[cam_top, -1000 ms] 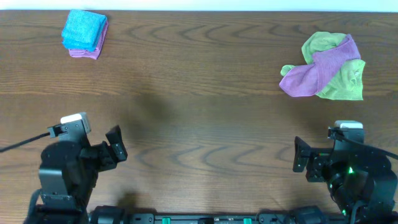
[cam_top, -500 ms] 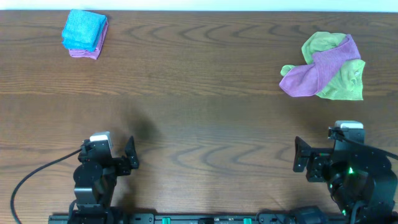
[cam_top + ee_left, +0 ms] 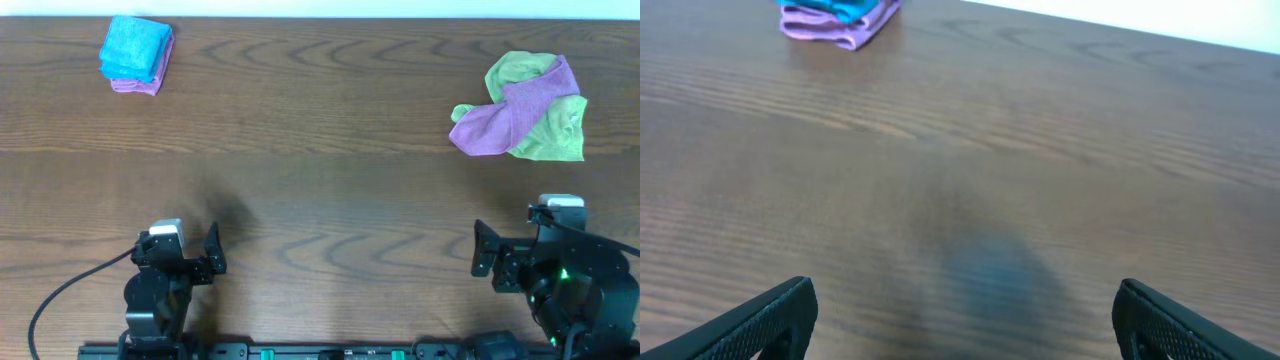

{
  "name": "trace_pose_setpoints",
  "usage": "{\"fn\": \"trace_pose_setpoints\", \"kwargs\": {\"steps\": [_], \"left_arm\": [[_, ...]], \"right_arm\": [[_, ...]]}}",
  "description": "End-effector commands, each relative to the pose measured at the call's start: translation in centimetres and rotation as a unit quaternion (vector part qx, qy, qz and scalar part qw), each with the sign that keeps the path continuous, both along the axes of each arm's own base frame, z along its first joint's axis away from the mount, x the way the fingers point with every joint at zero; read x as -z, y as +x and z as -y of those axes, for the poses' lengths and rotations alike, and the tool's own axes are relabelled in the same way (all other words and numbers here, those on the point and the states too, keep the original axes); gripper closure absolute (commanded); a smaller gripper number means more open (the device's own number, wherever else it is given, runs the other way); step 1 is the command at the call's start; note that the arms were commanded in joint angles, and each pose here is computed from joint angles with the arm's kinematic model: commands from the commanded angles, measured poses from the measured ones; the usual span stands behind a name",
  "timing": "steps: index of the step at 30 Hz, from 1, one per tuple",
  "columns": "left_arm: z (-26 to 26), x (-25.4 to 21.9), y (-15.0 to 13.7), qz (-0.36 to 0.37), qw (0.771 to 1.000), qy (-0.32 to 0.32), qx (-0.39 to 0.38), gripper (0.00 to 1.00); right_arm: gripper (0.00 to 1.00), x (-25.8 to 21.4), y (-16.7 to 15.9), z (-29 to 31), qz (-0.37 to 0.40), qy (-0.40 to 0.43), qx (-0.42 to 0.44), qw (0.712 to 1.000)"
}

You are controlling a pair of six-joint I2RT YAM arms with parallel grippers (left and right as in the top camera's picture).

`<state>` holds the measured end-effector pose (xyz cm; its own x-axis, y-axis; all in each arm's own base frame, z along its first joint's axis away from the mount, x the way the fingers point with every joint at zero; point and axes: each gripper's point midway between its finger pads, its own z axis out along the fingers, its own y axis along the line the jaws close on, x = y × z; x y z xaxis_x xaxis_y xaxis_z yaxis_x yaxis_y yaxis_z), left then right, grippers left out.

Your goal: Fold the cloth

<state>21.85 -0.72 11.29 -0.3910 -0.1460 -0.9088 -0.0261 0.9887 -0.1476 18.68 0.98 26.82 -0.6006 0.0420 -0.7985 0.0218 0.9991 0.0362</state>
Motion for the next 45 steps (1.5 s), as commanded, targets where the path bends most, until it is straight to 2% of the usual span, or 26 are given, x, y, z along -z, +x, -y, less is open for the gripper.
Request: {"fn": "trace_pose_setpoints", "kwargs": {"steps": [1, 29, 33, 40, 45], "left_arm": [[0.0, 0.4, 0.0, 0.003, 1.000, 0.006, 0.002, 0.05], [0.1, 0.4, 0.0, 0.003, 1.000, 0.004, 0.006, 0.05], [0.1, 0.4, 0.0, 0.003, 1.000, 0.004, 0.006, 0.05], [0.1, 0.4, 0.0, 0.003, 1.000, 0.004, 0.006, 0.05], [0.1, 0.4, 0.0, 0.003, 1.000, 0.005, 0.006, 0.05]], "right_arm": [[0.01, -0.3, -0.1, 0.3, 0.005, -0.008, 0.004, 1.000], [0.01, -0.3, -0.1, 0.4, 0.005, -0.010, 0.004, 1.000], [0.01, -0.1, -0.4, 1.4, 0.016, -0.012, 0.025, 0.999], [0.01, 4.5, 0.1, 1.2, 0.081, 0.022, 0.025, 0.996], [0.01, 9.4, 0.3, 1.0, 0.081, 0.024, 0.021, 0.996]]}}
